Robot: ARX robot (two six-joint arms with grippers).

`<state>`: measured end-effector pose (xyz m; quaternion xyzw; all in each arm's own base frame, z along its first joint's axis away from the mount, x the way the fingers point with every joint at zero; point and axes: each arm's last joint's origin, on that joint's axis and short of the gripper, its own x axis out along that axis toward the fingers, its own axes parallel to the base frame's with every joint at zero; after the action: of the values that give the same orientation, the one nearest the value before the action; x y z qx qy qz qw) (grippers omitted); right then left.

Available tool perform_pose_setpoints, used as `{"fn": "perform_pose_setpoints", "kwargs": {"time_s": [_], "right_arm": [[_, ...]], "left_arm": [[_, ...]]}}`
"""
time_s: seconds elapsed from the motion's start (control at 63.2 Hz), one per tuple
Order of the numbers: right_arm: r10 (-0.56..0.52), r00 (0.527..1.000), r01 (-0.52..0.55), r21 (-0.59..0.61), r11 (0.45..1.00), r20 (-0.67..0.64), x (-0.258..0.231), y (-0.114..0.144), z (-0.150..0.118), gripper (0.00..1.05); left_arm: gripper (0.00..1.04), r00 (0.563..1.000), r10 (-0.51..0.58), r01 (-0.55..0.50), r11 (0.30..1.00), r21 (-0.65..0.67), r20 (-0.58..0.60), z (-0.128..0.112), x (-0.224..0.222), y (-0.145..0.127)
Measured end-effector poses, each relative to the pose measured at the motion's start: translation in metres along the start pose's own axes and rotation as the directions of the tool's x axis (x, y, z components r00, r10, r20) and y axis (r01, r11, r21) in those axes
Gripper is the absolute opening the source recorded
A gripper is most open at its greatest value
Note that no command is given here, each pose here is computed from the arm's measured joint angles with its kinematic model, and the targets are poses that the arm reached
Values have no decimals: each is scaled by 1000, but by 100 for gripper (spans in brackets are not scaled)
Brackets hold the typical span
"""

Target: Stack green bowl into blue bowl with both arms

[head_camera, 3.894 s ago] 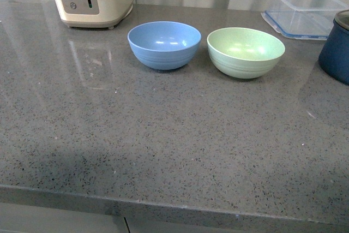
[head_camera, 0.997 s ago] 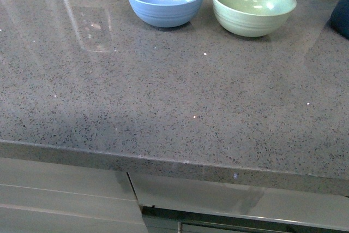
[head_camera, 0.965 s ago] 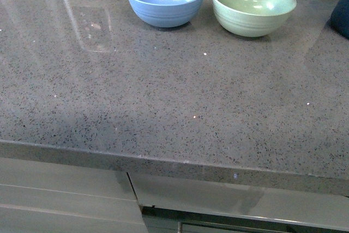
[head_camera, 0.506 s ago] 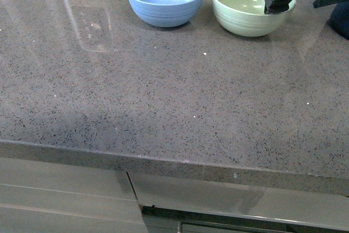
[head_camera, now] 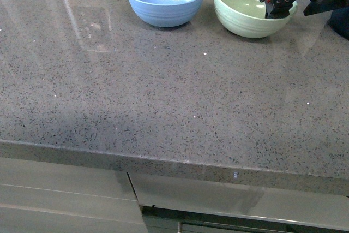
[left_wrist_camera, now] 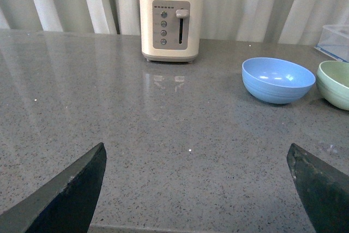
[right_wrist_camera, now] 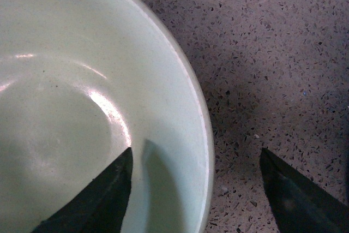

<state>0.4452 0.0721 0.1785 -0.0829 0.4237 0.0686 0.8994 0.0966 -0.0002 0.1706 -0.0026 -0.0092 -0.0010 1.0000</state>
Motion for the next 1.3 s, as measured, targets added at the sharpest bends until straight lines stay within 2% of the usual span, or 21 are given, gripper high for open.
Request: {"fn": "perform_pose_setpoints", "kwargs": {"time_s": [0.253, 0.443, 0.95, 1.076, 1.298], "right_arm": [[-2, 1000, 2, 13, 1000, -4, 1, 5, -3, 21], [-3, 999, 1, 61, 998, 36, -12, 4, 4, 2], [-32, 999, 30, 87, 996, 21, -23, -6, 0, 2], [-30, 999, 28, 74, 997, 29, -28, -8, 8, 2], [-33, 995, 27, 56, 998, 97, -47, -12, 37, 2]], "left_arm": [[98, 1000, 0, 0, 1000, 0, 0, 0, 0, 0], [98, 1000, 0, 0, 1000, 0, 0, 0, 0, 0], [98, 1000, 0, 0, 1000, 0, 0, 0, 0, 0], [98, 1000, 0, 0, 1000, 0, 0, 0, 0, 0], [98, 1000, 0, 0, 1000, 0, 0, 0, 0, 0]]}}
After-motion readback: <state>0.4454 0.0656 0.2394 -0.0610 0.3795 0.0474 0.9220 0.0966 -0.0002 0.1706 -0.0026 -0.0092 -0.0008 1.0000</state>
